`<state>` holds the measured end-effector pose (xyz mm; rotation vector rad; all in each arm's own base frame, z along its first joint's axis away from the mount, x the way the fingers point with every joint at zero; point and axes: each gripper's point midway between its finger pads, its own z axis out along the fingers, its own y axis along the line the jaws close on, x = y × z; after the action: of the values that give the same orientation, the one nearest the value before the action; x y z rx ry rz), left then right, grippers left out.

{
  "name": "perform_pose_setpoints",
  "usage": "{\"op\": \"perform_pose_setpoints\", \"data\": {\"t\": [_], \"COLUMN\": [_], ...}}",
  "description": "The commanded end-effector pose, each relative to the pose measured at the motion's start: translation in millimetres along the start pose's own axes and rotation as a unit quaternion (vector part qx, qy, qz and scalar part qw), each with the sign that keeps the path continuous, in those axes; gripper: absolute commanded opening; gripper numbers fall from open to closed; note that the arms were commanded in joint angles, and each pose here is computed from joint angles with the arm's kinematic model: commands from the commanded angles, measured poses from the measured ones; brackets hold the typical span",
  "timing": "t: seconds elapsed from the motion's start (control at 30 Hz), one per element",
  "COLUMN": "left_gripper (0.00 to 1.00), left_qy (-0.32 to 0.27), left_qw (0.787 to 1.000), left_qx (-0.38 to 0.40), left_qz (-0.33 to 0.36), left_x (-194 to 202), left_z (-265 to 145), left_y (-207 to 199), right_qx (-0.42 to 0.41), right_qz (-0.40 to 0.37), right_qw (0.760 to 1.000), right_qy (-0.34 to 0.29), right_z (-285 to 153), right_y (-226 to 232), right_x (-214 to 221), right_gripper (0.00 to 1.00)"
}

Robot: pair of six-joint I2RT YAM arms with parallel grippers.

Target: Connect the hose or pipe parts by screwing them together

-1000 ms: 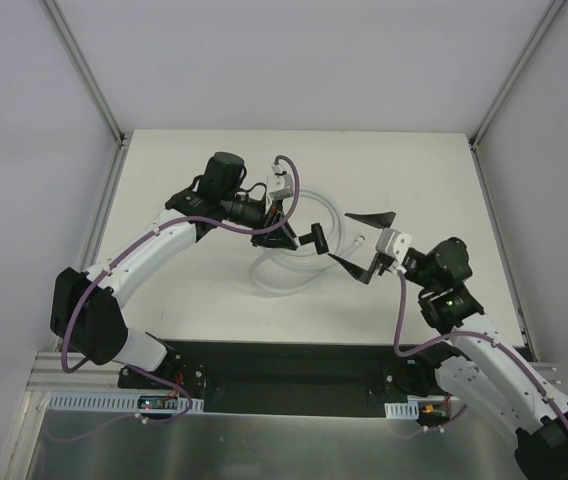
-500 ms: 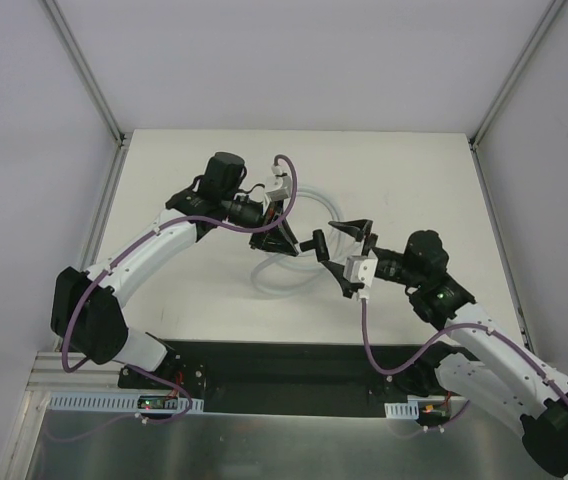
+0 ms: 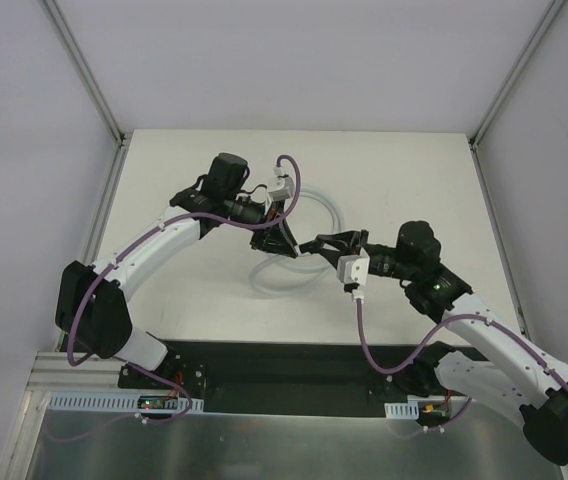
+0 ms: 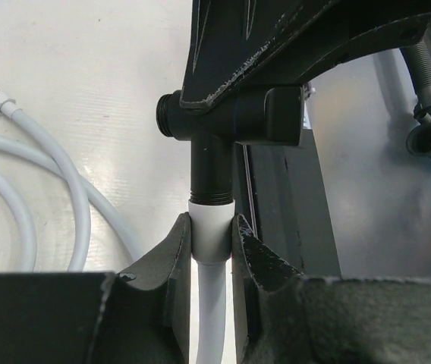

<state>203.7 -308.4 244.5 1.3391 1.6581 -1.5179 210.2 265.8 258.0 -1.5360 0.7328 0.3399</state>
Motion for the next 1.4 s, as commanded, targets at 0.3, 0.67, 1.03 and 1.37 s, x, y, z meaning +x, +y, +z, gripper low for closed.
{"op": "perform_pose_setpoints", "data": {"t": [0.3,0.67,1.03,1.37], "left_gripper": [0.0,0.0,0.0,0.0], "left_qy": [0.019,0.044,0.017,-0.014], "left_qw": [0.985,0.967,0.985,0.997], "left_qx": [-0.142,-0.207,-0.13,0.002], "left_qz": [0.096,0.143,0.115,0.074], "left_x": [-25.5,-21.5,-19.1,-18.8], "left_z": [-10.3,-7.8,-4.5,-4.0], "left_y": [34.6,47.9,20.4,-22.8], "right_qx": [0.065,0.12,0.209,0.108], "right_qz": [0.404,0.759,0.585,0.081], "right_qw": [0.91,0.637,0.779,0.991], "right_qy": [-0.069,-0.065,-0.088,-0.028], "right_z": [26.4,38.7,-26.7,-36.6], "right_y": [-28.1,-58.2,-57.3,-21.6], "right_x": [-26.2,-24.0,-15.5,-8.7], "right_gripper": [0.01,0.09,0.73,0.9]}}
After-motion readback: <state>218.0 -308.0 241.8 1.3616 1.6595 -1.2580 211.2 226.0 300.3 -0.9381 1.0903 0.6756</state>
